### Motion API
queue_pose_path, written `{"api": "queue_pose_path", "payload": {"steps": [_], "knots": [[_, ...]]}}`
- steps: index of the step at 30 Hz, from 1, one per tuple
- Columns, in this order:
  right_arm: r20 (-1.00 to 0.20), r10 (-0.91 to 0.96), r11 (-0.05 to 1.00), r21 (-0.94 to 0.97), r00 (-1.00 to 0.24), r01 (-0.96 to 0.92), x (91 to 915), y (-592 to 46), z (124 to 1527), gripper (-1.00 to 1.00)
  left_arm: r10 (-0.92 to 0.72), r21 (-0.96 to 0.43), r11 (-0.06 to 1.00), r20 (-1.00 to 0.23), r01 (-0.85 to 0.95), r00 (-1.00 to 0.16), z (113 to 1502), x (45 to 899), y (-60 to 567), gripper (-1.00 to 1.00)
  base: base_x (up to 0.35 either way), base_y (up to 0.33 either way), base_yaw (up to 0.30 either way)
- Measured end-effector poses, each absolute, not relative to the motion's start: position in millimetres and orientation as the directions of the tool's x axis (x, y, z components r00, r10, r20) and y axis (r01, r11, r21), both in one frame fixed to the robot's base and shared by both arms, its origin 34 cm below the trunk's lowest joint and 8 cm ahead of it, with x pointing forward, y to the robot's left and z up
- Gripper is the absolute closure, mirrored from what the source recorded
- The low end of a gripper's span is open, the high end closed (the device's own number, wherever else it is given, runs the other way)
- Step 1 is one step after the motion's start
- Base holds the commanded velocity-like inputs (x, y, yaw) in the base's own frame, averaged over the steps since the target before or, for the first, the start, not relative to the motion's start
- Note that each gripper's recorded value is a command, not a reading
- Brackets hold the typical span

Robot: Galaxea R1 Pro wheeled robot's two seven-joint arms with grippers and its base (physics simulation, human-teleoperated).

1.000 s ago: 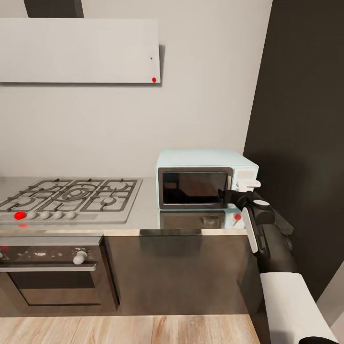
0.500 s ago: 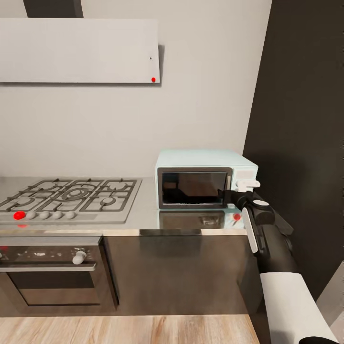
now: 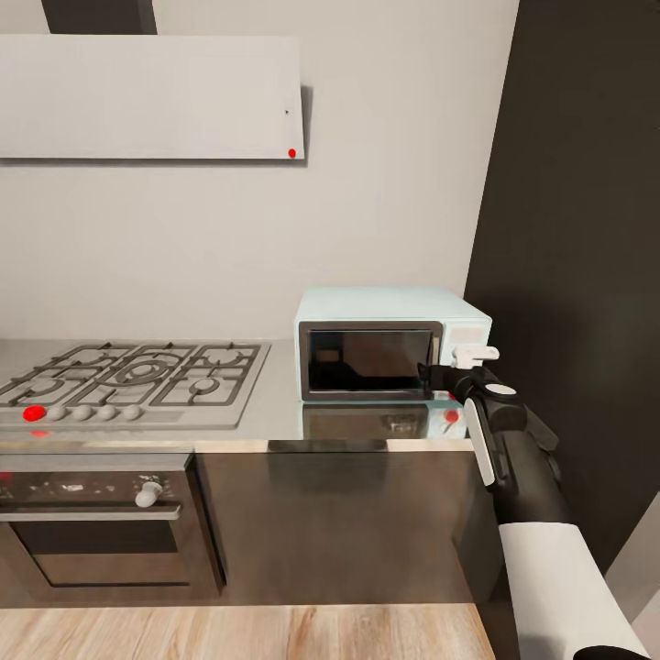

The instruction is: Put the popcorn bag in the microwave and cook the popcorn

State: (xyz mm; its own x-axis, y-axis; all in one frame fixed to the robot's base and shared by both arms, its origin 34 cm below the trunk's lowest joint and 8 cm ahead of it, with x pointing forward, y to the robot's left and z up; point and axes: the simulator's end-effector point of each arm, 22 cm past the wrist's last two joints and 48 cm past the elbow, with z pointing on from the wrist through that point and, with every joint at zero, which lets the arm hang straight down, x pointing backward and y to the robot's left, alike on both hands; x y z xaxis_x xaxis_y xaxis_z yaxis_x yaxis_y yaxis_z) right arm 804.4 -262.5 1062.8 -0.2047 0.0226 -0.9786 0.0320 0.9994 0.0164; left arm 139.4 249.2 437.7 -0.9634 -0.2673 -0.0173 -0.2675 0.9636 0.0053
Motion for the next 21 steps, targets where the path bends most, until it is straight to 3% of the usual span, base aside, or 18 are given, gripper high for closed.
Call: {"api": "queue_pose_path", "payload": {"steps": [21], "knots": [[-0.982,0.001,0.999,-0.006,-0.189,0.039,808.4,-265.1,1060.4,-1.0,-0.273,0.009,0.962,-0.022,-0.274,-0.962,437.7,140.9,253.2,-1.0,0.0,-0.014,0.0]]}}
